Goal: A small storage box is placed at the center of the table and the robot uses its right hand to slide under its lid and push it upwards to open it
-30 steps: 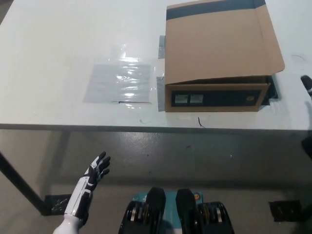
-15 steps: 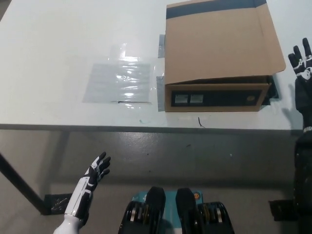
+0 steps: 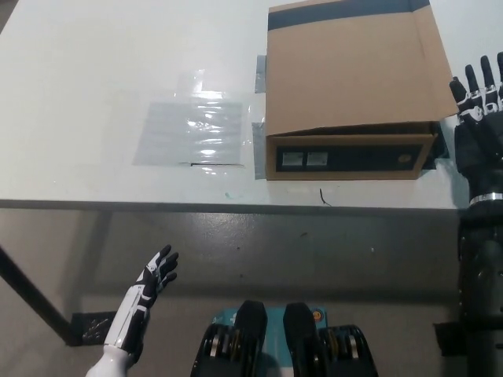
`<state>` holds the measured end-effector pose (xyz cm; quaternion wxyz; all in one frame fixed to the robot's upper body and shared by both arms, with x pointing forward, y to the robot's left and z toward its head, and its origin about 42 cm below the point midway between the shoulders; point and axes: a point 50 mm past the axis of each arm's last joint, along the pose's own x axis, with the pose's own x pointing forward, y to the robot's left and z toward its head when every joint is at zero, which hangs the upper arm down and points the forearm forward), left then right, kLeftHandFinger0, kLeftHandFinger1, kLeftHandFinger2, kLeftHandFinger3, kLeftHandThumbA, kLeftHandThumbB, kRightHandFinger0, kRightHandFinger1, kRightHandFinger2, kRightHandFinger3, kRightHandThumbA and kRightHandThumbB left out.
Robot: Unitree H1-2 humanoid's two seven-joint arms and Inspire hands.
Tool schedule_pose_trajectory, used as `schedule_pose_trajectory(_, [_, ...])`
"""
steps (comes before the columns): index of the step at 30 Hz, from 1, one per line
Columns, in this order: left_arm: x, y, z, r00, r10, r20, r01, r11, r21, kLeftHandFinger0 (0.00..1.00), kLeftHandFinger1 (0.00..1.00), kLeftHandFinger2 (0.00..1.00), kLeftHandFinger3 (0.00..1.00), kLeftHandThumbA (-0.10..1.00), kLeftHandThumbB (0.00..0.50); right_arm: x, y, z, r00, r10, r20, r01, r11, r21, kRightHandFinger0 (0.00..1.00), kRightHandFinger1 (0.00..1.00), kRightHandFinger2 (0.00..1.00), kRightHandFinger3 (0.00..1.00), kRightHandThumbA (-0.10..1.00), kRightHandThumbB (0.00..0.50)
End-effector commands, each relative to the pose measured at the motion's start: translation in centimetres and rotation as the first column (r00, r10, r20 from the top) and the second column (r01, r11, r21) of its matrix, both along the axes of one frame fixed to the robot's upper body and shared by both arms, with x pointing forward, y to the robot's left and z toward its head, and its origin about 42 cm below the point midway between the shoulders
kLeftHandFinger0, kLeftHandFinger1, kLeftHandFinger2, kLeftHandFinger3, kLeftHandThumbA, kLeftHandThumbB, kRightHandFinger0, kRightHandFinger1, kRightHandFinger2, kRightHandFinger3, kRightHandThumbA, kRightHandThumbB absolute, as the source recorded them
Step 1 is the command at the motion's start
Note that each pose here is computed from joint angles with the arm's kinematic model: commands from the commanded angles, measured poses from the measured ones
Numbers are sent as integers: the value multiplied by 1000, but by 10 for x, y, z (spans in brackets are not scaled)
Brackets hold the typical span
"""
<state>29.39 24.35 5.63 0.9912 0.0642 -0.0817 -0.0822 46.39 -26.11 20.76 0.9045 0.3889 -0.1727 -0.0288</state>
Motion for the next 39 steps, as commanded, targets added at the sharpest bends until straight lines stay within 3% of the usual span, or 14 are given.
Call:
schedule_pose_trajectory(1, [6, 1, 9, 998, -27, 57, 26, 1000, 15, 1000, 1000, 1000, 1000, 1000, 500, 14, 13, 31, 995, 44, 87, -47, 998, 37, 1000, 1000, 1000, 1000, 1000, 309])
schedule_pose_trajectory(24, [7, 2, 11, 998, -33, 62, 31, 999, 30, 1000, 1000, 1000, 1000, 1000, 500, 12, 44, 75, 981, 116, 157, -135, 983, 120, 1000, 1000, 1000, 1000, 1000, 325])
schedule_pose_trajectory(39, [9, 2, 11, 998, -36, 60, 34, 999, 27, 1000, 1000, 1000, 1000, 1000, 500, 18, 82, 68, 976, 161, 145, -180, 975, 127, 1000, 1000, 1000, 1000, 1000, 330])
